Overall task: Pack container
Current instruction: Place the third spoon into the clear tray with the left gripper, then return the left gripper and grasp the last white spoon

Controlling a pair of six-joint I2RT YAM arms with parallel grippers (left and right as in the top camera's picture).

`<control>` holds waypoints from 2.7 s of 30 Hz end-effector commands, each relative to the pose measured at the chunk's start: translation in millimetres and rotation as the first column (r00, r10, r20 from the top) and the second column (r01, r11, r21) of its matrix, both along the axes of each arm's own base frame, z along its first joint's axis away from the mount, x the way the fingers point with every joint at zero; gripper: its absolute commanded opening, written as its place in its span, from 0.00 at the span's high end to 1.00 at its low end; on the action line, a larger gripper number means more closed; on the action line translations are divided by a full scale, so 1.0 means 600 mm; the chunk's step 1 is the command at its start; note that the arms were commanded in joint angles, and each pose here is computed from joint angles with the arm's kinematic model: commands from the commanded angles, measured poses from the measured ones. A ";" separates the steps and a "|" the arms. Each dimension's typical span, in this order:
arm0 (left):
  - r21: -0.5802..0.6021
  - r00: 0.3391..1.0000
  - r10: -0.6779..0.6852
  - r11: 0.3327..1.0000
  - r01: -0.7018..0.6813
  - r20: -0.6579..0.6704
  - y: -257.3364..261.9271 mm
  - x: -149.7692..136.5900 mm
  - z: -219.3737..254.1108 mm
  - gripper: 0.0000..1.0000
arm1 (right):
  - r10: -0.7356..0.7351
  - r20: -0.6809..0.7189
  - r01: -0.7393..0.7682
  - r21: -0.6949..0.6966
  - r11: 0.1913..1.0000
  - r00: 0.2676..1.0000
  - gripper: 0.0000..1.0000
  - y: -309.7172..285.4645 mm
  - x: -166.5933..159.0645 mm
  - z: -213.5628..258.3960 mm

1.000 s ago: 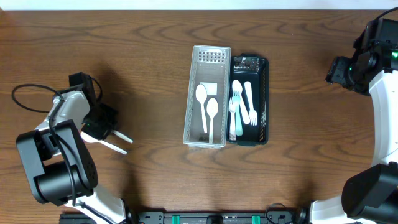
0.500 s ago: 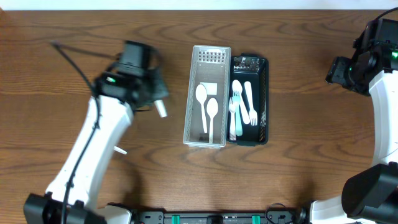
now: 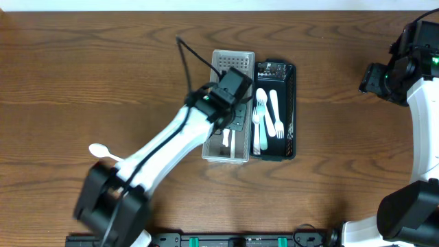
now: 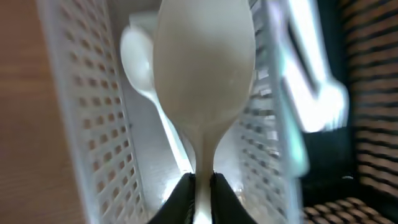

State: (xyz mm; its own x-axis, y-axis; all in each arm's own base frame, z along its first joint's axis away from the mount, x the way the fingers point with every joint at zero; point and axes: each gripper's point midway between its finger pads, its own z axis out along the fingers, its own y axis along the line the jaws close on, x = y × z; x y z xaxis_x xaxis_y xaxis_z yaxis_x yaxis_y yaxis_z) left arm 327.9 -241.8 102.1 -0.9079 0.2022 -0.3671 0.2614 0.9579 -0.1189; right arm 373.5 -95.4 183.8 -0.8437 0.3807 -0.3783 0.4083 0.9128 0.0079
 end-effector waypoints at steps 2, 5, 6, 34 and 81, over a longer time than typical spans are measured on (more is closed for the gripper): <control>0.037 0.999 -0.008 0.999 0.010 -0.047 0.005 -0.001 -0.037 0.77 | -0.002 -0.017 0.002 -0.009 1.000 1.000 0.30 -0.008 -0.005 -0.006; 0.037 0.999 -0.044 0.998 0.045 -0.022 0.002 0.005 -0.025 0.48 | -0.002 -0.017 0.002 -0.010 1.000 1.000 0.30 -0.008 -0.005 -0.006; 0.036 0.998 -0.061 0.997 0.061 -0.008 0.001 0.007 -0.016 0.39 | -0.002 -0.017 0.002 -0.010 1.000 1.000 0.30 -0.008 -0.004 -0.006; 0.024 -0.044 0.993 -0.042 -0.999 -0.110 0.633 -0.114 0.111 0.11 | 0.015 -0.017 -0.015 -0.017 1.000 1.000 0.29 -0.008 -0.003 -0.006; 0.268 0.010 0.909 0.134 -0.954 -0.416 0.563 -0.174 -0.228 0.65 | 0.039 -0.063 -0.040 -0.015 0.999 0.997 0.29 -0.005 -0.020 -0.012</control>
